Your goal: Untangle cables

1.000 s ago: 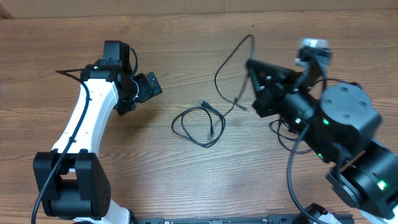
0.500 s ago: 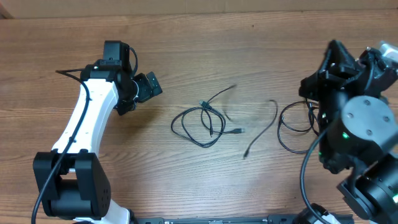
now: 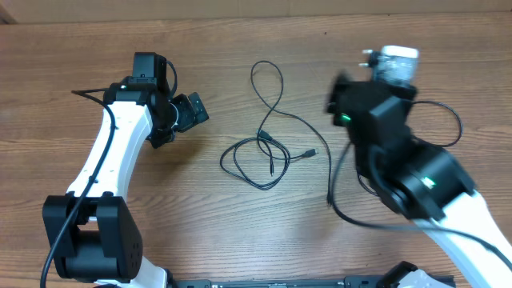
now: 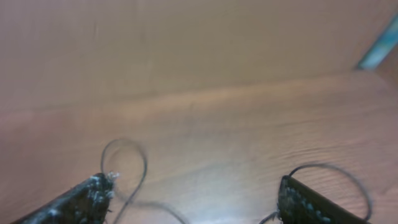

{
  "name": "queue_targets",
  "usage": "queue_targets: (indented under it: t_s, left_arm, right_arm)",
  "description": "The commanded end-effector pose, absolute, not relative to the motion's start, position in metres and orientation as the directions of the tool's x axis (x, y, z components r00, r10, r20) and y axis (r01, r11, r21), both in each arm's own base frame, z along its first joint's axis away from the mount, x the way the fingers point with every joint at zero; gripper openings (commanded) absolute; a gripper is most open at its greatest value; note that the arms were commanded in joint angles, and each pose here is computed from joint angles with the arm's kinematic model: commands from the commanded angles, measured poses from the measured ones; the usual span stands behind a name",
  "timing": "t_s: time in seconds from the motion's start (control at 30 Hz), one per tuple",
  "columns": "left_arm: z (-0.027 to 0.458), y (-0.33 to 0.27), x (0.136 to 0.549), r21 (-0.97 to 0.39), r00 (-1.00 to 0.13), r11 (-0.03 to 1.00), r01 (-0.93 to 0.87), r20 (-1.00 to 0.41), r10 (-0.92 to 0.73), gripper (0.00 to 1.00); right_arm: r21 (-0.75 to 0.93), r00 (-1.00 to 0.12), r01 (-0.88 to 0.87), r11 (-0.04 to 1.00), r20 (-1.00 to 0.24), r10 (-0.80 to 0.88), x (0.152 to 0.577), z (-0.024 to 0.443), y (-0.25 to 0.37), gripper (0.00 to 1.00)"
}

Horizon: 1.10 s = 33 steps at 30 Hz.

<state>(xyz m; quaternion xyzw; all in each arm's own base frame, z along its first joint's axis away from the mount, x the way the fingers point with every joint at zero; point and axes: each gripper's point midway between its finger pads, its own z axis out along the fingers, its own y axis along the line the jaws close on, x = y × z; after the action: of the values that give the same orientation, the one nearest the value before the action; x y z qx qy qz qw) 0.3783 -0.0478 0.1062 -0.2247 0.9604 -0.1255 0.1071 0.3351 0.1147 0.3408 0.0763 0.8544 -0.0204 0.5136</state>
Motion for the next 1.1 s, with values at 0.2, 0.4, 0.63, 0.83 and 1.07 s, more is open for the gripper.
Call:
queue_targets:
  t_s: [0.2,0.4,0.63,0.83,1.07]
  left_arm:
    - [0.100,-0.047,0.377,-0.276,-0.872,0.864,-0.422,-0.136,-0.469,0.99]
    - [0.100,-0.047,0.377,-0.276,-0.872,0.864,-0.422,-0.137,-0.469,0.99]
    - [0.100,-0.047,0.377,-0.276,-0.872,0.864,-0.421,-0.137,-0.469,0.99]
    - [0.100,-0.047,0.377,-0.276,-0.872,0.864,-0.422,-0.137,-0.469,1.00]
    - [0.100,-0.047,0.377,-0.276,-0.872,0.864,-0.422,-0.137,-0.469,1.00]
  right_arm:
    - [0.078,-0.766,-0.093,0.993,-0.643,-0.021,0.347,0.235,0.192,0.90]
    - [0.154,-0.877,-0.283,0.947,-0.440,-0.191,0.327,0.174,0.233,0.90]
    - [0.184,-0.890,-0.429,0.884,-0.256,-0.378,0.307,0.116,0.250,0.90]
    - [0.140,-0.852,-0.516,0.845,-0.179,-0.491,0.304,0.074,0.246,0.82]
    - [0.053,-0.847,-0.515,0.855,-0.184,-0.499,0.318,0.060,0.238,0.54]
